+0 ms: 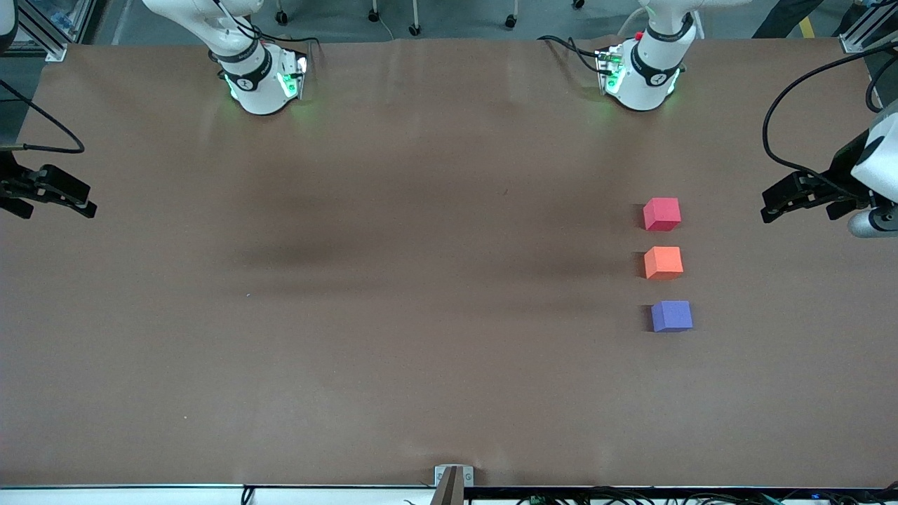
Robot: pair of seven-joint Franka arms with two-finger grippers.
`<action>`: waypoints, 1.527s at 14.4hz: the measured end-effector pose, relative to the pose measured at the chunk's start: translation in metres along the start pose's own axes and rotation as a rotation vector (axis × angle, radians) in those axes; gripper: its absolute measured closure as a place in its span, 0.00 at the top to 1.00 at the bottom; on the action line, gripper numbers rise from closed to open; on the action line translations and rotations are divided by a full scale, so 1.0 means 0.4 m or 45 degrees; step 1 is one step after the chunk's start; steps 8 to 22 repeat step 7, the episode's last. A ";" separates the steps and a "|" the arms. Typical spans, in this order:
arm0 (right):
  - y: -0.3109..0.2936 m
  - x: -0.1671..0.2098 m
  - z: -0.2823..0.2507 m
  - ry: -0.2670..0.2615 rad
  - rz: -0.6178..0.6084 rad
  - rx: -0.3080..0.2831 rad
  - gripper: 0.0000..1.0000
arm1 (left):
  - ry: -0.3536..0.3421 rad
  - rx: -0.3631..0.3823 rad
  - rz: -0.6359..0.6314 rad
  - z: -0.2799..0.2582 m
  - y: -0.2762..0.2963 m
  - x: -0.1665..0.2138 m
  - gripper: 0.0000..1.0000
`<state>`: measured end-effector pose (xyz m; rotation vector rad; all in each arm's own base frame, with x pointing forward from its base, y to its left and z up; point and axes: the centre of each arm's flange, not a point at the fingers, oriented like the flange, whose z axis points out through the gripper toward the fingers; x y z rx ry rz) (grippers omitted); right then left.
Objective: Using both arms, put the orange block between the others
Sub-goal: 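Open the left gripper and lift it away from the orange cube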
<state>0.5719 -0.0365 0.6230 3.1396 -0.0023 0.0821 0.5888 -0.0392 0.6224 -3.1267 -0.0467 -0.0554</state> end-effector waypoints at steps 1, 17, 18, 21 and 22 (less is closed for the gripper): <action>0.000 0.000 0.000 0.001 0.000 0.000 1.00 | 0.001 0.000 -0.002 0.000 -0.003 0.001 1.00; 0.000 -0.001 0.001 -0.004 0.000 0.000 1.00 | 0.028 -0.003 -0.003 -0.030 -0.004 -0.003 1.00; 0.000 -0.001 0.001 -0.004 0.000 0.000 1.00 | 0.028 -0.003 -0.003 -0.030 -0.004 -0.003 1.00; 0.000 -0.001 0.001 -0.004 0.000 0.000 1.00 | 0.028 -0.003 -0.003 -0.030 -0.004 -0.003 1.00; 0.000 -0.001 0.001 -0.004 0.000 0.000 1.00 | 0.028 -0.003 -0.003 -0.030 -0.004 -0.003 1.00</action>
